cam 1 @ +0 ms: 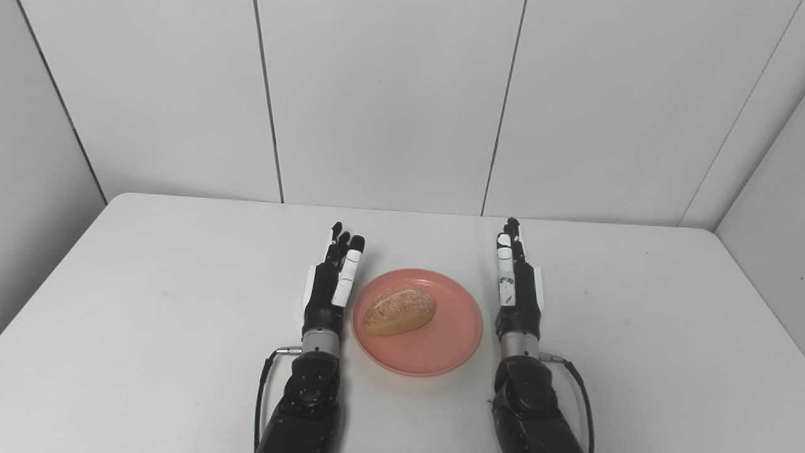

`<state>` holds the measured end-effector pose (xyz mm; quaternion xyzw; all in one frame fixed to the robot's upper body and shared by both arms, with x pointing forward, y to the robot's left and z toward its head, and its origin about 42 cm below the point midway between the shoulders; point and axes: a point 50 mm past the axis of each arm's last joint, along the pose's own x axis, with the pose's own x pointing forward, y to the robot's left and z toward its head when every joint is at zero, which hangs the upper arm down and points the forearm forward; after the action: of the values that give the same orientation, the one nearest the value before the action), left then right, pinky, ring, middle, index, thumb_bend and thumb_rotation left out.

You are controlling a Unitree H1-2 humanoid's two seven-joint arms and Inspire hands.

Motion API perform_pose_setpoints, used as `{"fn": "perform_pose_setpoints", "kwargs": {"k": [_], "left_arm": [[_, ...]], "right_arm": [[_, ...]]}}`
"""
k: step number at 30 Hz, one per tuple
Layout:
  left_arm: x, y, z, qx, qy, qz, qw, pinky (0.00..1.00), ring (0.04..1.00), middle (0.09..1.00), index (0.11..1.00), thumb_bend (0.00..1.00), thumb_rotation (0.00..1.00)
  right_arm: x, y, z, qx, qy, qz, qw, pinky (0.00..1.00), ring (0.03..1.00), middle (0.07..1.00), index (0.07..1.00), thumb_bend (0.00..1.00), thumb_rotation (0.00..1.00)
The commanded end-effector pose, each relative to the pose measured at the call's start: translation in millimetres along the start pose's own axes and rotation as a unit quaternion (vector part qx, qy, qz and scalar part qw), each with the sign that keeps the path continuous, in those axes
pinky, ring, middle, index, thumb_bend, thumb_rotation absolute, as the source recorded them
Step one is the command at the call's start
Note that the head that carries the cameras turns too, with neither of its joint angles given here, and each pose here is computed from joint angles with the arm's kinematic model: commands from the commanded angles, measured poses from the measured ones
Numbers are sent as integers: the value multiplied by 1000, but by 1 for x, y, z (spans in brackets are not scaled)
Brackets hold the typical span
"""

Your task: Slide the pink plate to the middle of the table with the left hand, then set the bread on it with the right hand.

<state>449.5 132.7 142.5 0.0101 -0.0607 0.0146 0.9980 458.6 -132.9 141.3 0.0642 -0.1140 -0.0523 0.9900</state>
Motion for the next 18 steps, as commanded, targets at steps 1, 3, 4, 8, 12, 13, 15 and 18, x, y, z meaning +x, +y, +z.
{"fn": "perform_pose_setpoints", "kwargs": {"k": [1, 3, 4, 8, 12, 13, 15, 18], "left_arm": [[3, -6, 11, 1, -28, 6, 1000, 979, 986, 969, 980, 850, 953], [2, -7, 11, -1, -28, 7, 1000, 987, 984, 969, 981, 850, 953], [2, -7, 11, -2, -28, 7, 1000, 989, 983, 969, 983, 846, 949], [2, -8, 10, -7, -29, 11, 1000, 981, 982, 972, 990, 829, 938], [0, -8, 10, -9, -30, 16, 999, 972, 981, 973, 992, 832, 935], [0, -8, 10, -9, -30, 16, 999, 966, 978, 972, 992, 836, 937], [-1, -8, 10, -9, -29, 17, 999, 958, 975, 971, 992, 837, 942], [0, -7, 10, -11, -28, 16, 999, 955, 975, 973, 993, 838, 943]], "right_arm": [[-23, -24, -26, -20, 30, -10, 999, 1000, 999, 972, 955, 827, 1000], [-23, -25, -26, -20, 31, -8, 999, 1000, 1000, 975, 954, 830, 1000], [-24, -26, -26, -21, 32, -7, 999, 1000, 1000, 976, 953, 846, 1000], [-25, -28, -26, -21, 37, -3, 999, 1000, 1000, 981, 957, 861, 1000], [-27, -28, -25, -20, 42, -4, 999, 1000, 1000, 980, 958, 861, 1000], [-27, -28, -24, -19, 44, -4, 999, 1000, 1000, 980, 959, 856, 1000], [-27, -27, -23, -17, 48, -5, 999, 1000, 1000, 984, 966, 855, 1000], [-27, -25, -22, -2, 67, -15, 998, 1000, 1000, 985, 971, 842, 1000]]}}
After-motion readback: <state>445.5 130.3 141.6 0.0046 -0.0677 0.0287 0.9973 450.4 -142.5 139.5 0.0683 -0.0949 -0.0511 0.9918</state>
